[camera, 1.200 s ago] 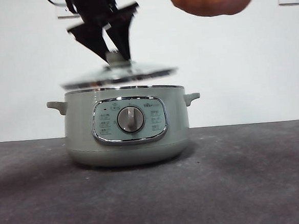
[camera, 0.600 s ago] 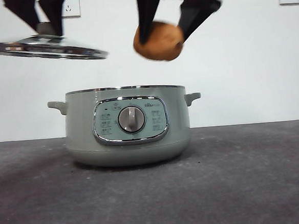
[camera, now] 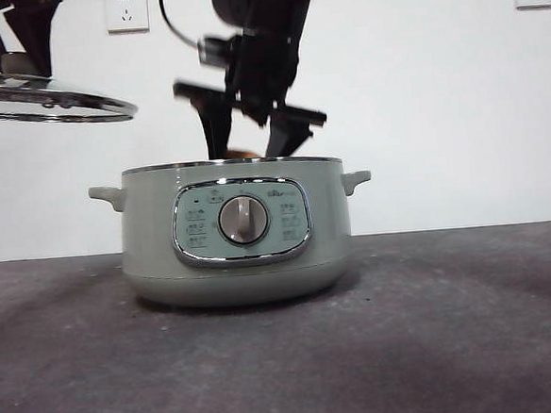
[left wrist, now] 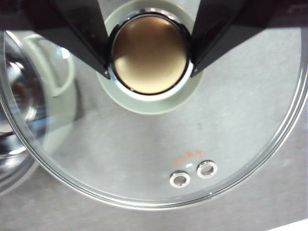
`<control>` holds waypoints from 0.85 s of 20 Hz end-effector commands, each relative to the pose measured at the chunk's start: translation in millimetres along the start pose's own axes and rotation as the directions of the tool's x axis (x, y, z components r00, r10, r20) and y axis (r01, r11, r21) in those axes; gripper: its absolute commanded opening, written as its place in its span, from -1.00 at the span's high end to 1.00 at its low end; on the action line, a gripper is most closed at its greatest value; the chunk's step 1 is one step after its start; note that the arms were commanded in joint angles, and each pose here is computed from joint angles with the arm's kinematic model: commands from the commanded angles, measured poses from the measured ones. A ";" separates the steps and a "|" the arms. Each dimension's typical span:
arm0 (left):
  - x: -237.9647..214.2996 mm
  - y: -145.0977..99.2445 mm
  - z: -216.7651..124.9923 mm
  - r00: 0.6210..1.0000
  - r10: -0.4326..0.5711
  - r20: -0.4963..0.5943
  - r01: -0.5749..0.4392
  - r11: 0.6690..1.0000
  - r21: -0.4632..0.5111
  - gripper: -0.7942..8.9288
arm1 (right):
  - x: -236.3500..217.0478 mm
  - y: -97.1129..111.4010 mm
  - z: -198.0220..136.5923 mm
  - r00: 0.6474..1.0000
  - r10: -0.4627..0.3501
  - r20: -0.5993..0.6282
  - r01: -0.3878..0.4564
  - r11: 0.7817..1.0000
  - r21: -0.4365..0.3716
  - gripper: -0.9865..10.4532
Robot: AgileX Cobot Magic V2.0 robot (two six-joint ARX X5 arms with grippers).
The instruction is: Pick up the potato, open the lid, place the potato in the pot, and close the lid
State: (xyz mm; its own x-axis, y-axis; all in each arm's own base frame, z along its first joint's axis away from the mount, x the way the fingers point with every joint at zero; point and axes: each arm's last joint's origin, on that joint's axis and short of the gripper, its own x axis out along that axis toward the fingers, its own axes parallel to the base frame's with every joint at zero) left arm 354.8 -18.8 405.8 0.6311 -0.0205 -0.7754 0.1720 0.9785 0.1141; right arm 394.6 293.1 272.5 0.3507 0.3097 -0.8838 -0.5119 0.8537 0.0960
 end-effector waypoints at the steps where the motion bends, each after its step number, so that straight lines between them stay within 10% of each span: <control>1: -10.6 2.6 2.7 0.997 -0.034 0.063 0.034 0.999 0.006 0.85 | 15.5 1.1 -1.8 1.000 -0.013 -0.025 0.013 1.000 -0.014 0.85; 5: -10.4 2.7 2.7 0.997 -0.049 0.065 0.048 0.999 0.007 0.85 | 32.7 -0.1 -7.2 0.996 -0.020 -0.081 0.017 0.999 -0.039 0.80; 9: -10.4 2.7 2.9 0.996 -0.050 0.068 0.050 0.999 0.007 0.86 | 34.2 4.0 -9.1 0.995 0.006 -0.098 -0.010 0.999 -0.043 -0.18; 17: -10.5 0.0 2.6 0.994 -0.083 0.065 0.083 0.997 0.003 0.85 | -21.8 14.1 0.1 0.999 0.012 -0.048 -0.014 0.999 -0.047 0.07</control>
State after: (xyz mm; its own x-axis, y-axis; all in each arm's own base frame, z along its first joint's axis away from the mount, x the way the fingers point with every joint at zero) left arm 354.7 -17.6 405.7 0.6247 -0.1035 -0.7740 0.2171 0.9751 0.0448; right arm 382.1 298.9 285.4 0.2852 0.2843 -0.9153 -0.5535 0.8285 0.0849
